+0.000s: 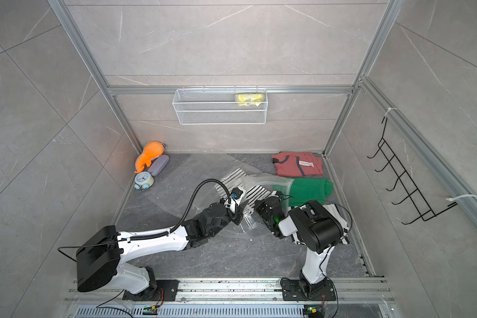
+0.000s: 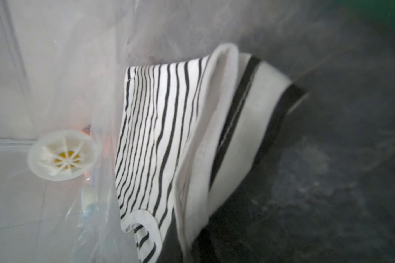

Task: Take the tank top out of the vacuum bag
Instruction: Take out the tank top from the vacuum bag.

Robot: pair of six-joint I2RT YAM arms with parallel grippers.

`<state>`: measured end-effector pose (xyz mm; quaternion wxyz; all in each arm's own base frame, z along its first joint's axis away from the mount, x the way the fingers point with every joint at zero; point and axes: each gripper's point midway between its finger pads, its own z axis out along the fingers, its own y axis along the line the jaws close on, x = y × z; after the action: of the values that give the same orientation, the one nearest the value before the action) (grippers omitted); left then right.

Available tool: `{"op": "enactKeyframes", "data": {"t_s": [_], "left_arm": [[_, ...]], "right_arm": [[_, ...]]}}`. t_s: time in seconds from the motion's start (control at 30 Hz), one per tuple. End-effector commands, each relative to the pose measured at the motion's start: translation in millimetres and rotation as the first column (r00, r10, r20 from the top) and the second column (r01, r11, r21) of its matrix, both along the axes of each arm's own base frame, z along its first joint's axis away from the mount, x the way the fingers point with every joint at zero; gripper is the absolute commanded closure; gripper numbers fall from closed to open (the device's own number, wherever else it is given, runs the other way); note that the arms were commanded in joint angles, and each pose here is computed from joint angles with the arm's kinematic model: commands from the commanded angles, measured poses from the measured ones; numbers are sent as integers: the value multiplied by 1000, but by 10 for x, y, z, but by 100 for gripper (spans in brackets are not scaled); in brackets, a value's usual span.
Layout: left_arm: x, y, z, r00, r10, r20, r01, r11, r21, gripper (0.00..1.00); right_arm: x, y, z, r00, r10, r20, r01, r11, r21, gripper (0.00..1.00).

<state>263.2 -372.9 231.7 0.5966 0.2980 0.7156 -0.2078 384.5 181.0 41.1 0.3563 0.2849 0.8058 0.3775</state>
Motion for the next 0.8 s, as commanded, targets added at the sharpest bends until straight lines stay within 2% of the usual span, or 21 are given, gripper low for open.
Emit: {"op": "enactKeyframes", "data": {"t_s": [0.0,0.07,0.2,0.3,0.4,0.5,0.57,0.67,0.77], "left_arm": [[-89,90,534,996,-20,82,31,991,-130,28],[-169,172,748,993,-37,114,56,983,-173,24],[-297,482,1217,984,-9,178,59,960,-275,28],[-180,746,1304,985,65,162,-12,951,-310,28],[194,982,1089,991,134,24,-122,950,-288,28],[577,1218,769,975,181,-128,-211,934,-287,29],[759,1313,571,957,226,-184,-269,928,-258,30],[977,1344,277,928,277,-249,-320,935,-151,32],[1182,1349,15,907,297,-300,-334,939,-80,33]], "right_arm": [[-45,29,227,999,37,23,-36,999,-30,100],[-83,43,335,998,60,22,-59,997,-40,100],[-206,-76,439,998,58,-26,-60,993,-101,100],[-289,-192,510,997,58,-60,-67,985,-156,100],[-364,-302,621,996,57,-63,-68,982,-175,100],[-461,-453,689,995,47,-93,-67,971,-228,100],[-525,-525,714,991,62,-120,-90,966,-241,100],[-603,-557,817,980,119,-157,-161,944,-289,100],[-724,-678,913,973,123,-197,-186,921,-342,100]]}}
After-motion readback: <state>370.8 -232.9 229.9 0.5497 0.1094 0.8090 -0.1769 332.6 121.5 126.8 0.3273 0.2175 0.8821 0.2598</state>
